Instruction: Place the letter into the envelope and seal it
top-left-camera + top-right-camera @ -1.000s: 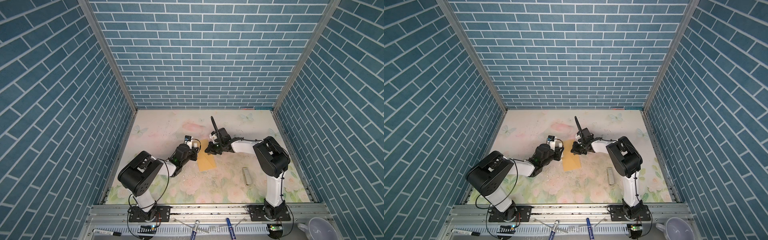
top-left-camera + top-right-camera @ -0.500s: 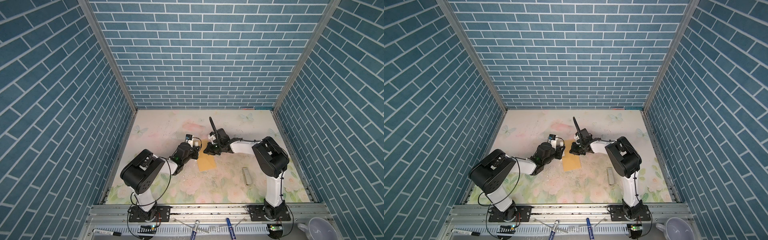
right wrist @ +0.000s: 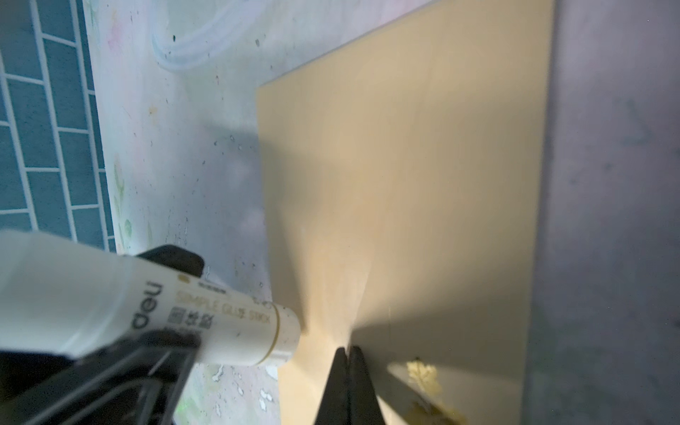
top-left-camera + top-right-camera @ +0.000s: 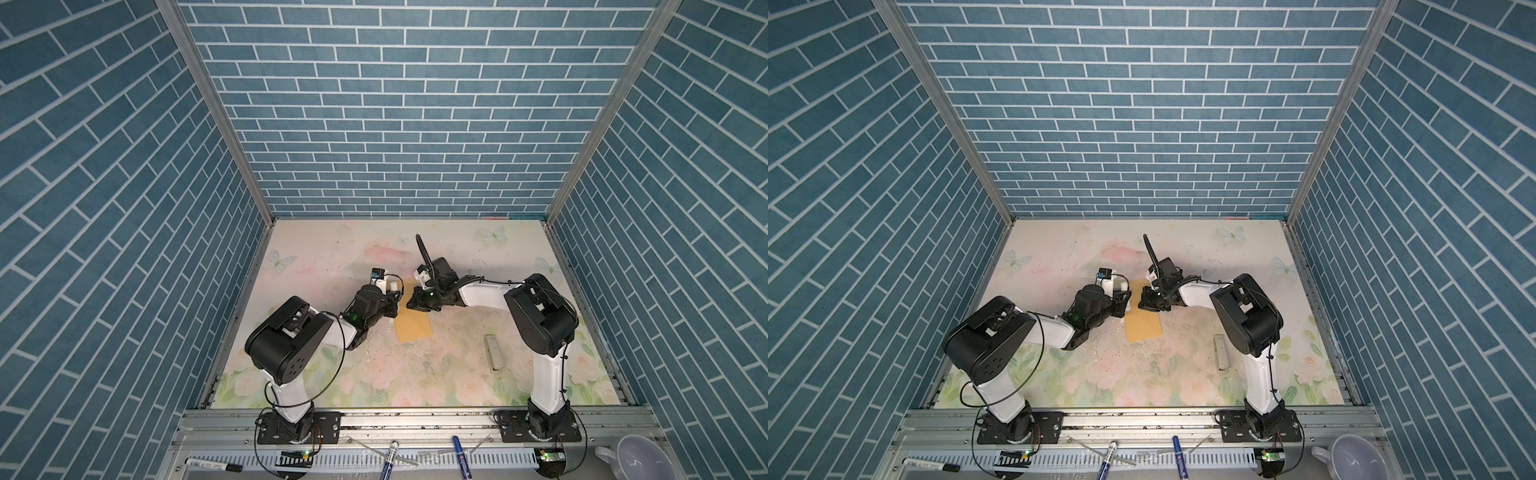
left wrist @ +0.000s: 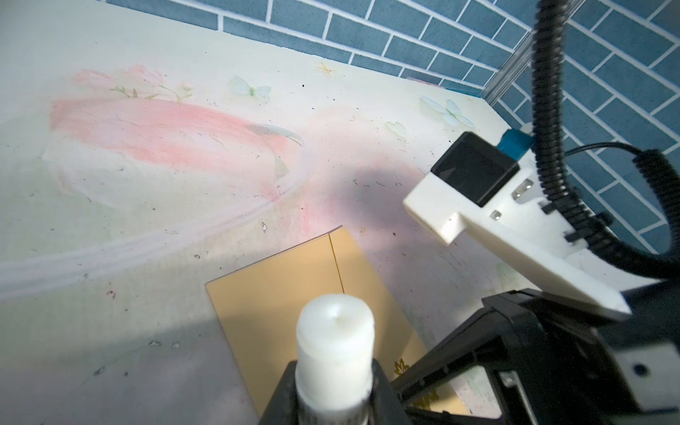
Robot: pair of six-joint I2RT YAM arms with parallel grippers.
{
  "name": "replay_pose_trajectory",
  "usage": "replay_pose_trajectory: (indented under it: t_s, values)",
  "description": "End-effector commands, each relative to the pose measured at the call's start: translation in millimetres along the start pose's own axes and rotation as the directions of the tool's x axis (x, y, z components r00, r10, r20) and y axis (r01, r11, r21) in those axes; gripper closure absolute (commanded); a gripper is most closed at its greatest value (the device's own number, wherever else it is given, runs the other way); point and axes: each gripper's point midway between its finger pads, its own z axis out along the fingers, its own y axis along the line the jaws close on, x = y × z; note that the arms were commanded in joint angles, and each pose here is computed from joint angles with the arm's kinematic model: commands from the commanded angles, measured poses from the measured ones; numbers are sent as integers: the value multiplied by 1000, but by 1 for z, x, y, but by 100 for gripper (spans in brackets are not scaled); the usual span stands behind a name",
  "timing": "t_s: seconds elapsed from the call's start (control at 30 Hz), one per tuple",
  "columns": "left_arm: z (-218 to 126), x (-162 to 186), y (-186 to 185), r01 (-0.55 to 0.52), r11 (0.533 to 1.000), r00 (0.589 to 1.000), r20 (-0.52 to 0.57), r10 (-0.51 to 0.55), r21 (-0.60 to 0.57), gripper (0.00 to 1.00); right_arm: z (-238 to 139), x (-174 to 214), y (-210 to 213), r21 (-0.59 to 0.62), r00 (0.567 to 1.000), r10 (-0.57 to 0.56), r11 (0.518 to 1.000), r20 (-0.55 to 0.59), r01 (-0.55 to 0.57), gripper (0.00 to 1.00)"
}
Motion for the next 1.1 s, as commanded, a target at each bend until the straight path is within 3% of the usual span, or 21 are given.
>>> replay_pose_trajectory:
  t_s: [0.0,0.67,1.07]
  values:
    - [3,14,5,-7,1000,999,-42,6,-22,100,1,42,-37,141,992,36,990,-121,-18,100]
    - [6,15,6,-10,1000,999,-42,9,-24,100,-29,108,-75,250,973,83,968,-217,-26,100]
    - [9,14,4,-7,1000,999,-46,6,-14,100,-12,64,-46,164,988,63,986,-139,-40,100]
